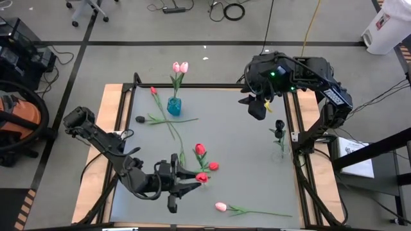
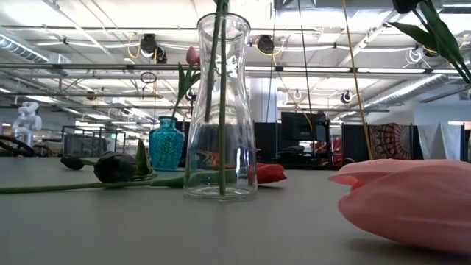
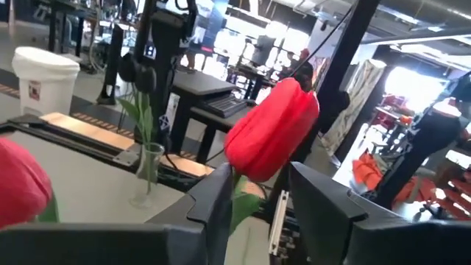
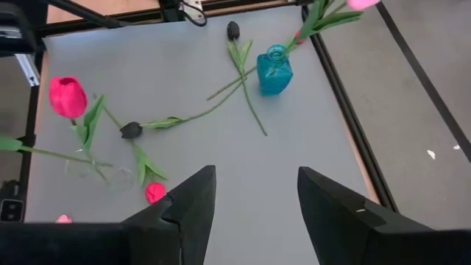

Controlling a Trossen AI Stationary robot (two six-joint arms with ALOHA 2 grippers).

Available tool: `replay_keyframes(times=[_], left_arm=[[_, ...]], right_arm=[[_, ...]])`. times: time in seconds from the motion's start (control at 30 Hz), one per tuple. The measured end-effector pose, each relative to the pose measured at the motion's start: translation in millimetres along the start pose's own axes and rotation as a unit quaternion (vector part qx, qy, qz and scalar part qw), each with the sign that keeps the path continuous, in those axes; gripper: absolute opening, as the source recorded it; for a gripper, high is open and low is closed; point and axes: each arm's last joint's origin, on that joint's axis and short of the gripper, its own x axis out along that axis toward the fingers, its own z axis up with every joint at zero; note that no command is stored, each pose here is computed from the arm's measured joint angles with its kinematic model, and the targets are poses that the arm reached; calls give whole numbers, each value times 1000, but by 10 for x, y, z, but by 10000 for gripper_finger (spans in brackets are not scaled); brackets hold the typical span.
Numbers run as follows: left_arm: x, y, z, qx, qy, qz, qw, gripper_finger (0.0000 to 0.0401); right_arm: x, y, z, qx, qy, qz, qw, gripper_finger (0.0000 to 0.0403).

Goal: Sort flowers into vase by color
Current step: Put the red flower into the left transparent vase

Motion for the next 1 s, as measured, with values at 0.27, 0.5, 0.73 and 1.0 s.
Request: replay_keyframes(times=[0.27, 0.5, 0.73, 1.0], left_arm=[[-2, 16, -19, -3, 2, 24, 1000, 191], [-4, 35, -63, -4, 18, 35, 999, 221], [-68, 106, -148, 28, 79, 58, 995, 231], [-181, 194, -75, 68, 117, 73, 988, 231]], right_arm=[[-1, 26, -2, -4, 1, 4, 1000, 185], [-1, 25, -14, -4, 7, 3, 1000, 185], [-1, 24, -27, -7, 13, 3, 1000, 185], [-1, 24, -30, -10, 15, 3, 1000, 185]])
